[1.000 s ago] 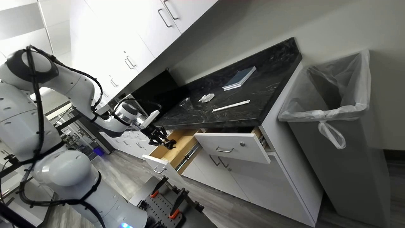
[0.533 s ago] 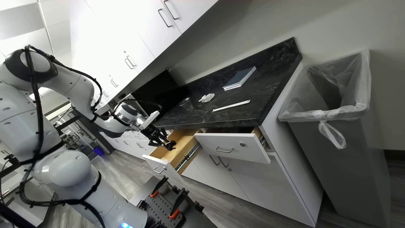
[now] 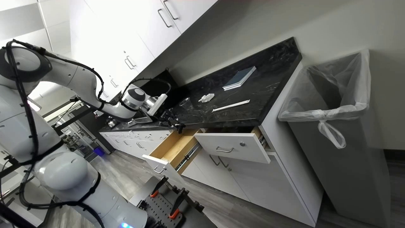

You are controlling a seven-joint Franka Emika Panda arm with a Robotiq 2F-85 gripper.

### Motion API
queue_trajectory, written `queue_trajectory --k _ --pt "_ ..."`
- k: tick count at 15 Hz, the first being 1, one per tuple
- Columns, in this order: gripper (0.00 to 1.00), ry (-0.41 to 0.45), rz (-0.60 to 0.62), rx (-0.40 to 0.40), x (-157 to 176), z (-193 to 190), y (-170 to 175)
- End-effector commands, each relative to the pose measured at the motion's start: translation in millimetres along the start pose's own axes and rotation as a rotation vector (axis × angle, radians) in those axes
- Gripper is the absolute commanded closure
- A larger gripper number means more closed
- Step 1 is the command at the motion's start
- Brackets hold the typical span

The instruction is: Take the black object out of the second drawer

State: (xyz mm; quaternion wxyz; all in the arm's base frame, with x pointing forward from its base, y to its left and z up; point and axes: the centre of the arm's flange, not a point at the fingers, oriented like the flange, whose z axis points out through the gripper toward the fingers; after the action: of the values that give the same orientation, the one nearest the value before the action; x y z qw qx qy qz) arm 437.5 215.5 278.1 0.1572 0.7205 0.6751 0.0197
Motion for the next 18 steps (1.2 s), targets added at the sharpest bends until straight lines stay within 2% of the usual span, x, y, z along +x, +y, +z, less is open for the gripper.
queue_trajectory --k 1,6,7,8,12,13,18 --pt "0.93 0.035 0.173 -0.082 -18 -24 51" --pt "0.93 0.044 0.438 -0.151 -50 -28 106" --pt "0.93 0.048 0.459 -0.161 -53 -26 113" --pt "0.72 0.033 0.398 -0.122 -54 -33 96" --pt "0.72 0.032 0.44 -0.131 -60 -28 107" --pt "0.93 0.033 0.44 -0.13 -59 -27 107" --pt "0.93 0.111 0.534 -0.133 -45 -30 149"
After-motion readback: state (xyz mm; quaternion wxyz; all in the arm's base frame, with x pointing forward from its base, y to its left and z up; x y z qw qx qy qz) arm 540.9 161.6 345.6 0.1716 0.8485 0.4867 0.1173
